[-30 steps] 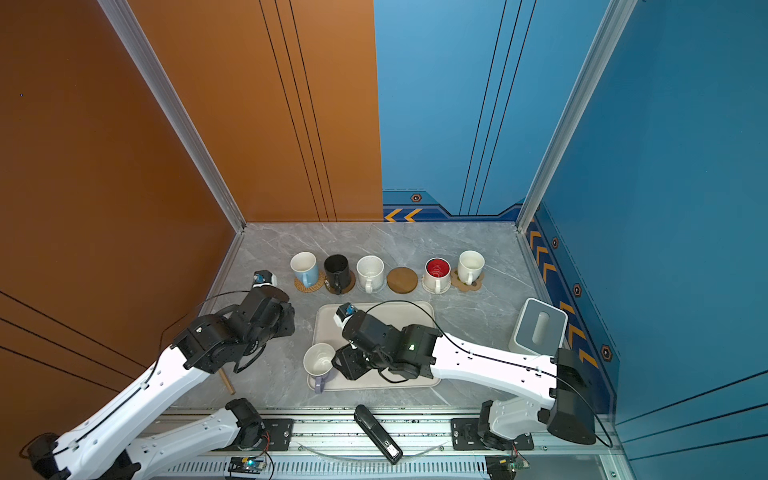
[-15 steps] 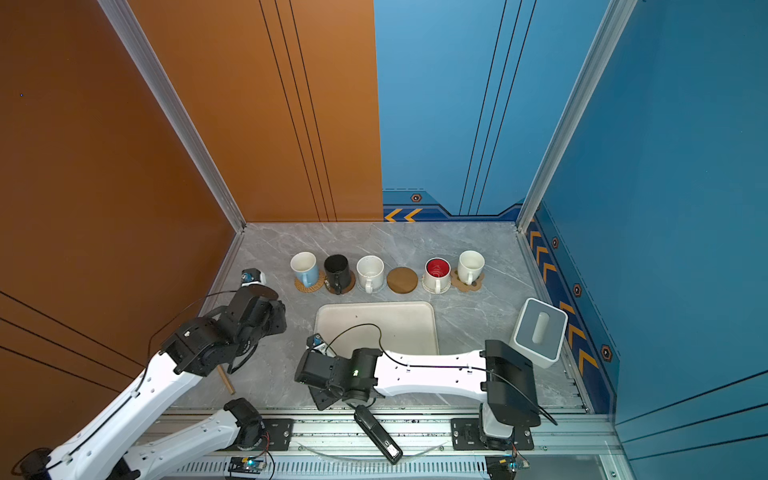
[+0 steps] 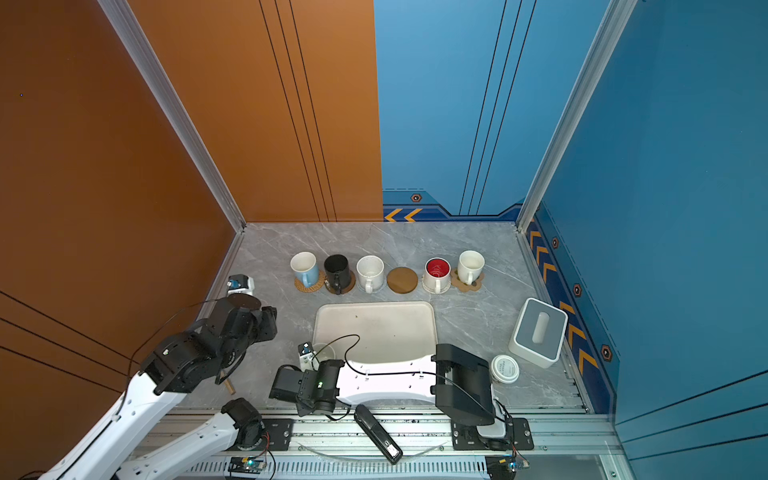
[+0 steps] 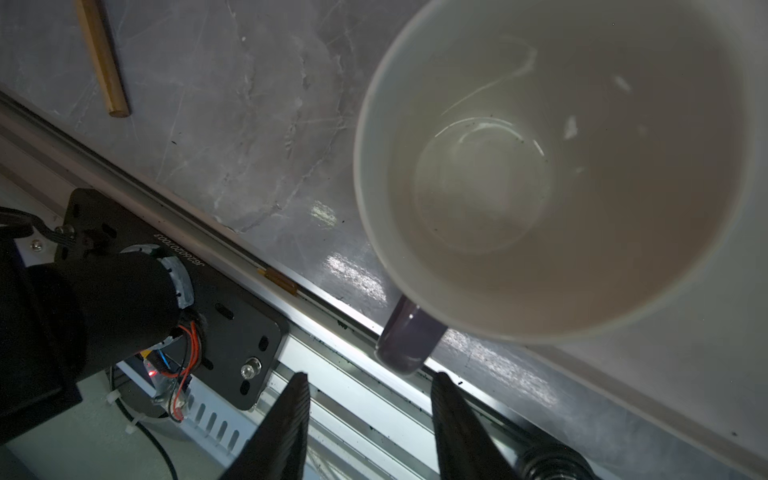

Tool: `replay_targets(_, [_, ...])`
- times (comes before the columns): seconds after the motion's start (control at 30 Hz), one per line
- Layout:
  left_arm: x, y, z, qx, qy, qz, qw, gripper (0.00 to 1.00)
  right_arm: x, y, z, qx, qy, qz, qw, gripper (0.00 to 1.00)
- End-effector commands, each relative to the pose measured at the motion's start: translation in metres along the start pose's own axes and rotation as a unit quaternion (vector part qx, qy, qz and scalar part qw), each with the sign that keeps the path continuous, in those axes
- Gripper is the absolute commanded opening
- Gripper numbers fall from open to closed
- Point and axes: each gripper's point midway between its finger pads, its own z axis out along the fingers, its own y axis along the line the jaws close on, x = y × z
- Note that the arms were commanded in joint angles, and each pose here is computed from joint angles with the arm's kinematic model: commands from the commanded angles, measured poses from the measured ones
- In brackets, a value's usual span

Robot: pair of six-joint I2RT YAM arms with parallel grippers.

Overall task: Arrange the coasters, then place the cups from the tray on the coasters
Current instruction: 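Lower right gripper onto the lavender-handled white mug rim and grasp it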

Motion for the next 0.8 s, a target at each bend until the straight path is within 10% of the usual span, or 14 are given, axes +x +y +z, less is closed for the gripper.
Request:
replay_targets(0.0, [0.007, 0.004, 0.0, 0.002, 0.007, 0.008, 1.0, 0.53, -0.004, -0.016, -0.005, 0.04, -0.011, 0.025, 0.999, 0.46])
replay_targets(0.77, [0.01, 0.004, -0.005, 0.019, 0.004, -0.002, 1.0, 0.54, -0.019, -0.024, 0.013, 0.047, 0.011, 0.049, 0.998, 0.45])
